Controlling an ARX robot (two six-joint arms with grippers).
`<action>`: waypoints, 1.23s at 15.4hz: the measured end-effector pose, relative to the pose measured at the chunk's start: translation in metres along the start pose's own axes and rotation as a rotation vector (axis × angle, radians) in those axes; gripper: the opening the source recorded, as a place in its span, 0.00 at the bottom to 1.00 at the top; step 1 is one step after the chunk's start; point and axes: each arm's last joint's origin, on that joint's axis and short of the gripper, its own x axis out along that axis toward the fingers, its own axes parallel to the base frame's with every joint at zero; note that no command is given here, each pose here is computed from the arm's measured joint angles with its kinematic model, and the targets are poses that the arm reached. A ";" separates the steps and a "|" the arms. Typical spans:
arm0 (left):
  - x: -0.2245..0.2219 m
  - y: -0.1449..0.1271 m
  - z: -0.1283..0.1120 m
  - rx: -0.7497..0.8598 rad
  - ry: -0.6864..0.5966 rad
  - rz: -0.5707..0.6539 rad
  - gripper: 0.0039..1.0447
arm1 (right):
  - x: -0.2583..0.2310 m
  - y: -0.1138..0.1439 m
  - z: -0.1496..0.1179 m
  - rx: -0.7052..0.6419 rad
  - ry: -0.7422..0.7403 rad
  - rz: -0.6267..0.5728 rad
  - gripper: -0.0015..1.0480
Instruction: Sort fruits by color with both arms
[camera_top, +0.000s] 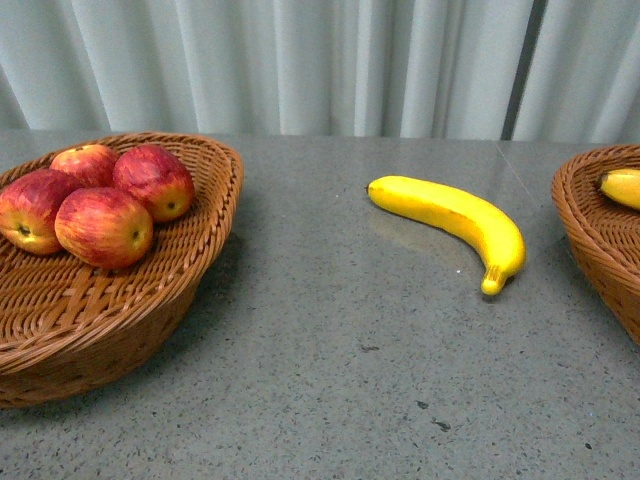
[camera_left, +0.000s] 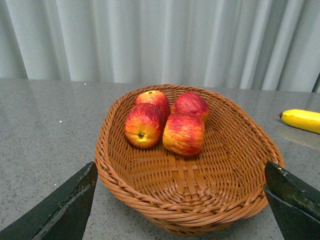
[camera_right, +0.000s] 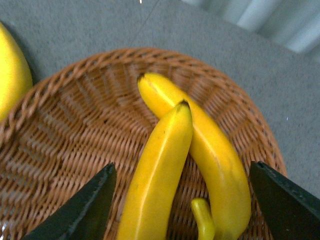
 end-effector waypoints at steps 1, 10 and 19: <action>0.000 0.000 0.000 0.000 0.000 0.000 0.94 | 0.001 0.001 0.010 -0.007 -0.032 0.000 0.87; 0.000 0.000 0.000 0.000 0.000 0.000 0.94 | 0.114 0.137 0.089 -0.010 -0.134 0.404 0.94; 0.000 0.000 0.000 0.000 0.000 0.000 0.94 | 0.156 0.138 0.064 -0.117 0.041 0.349 0.94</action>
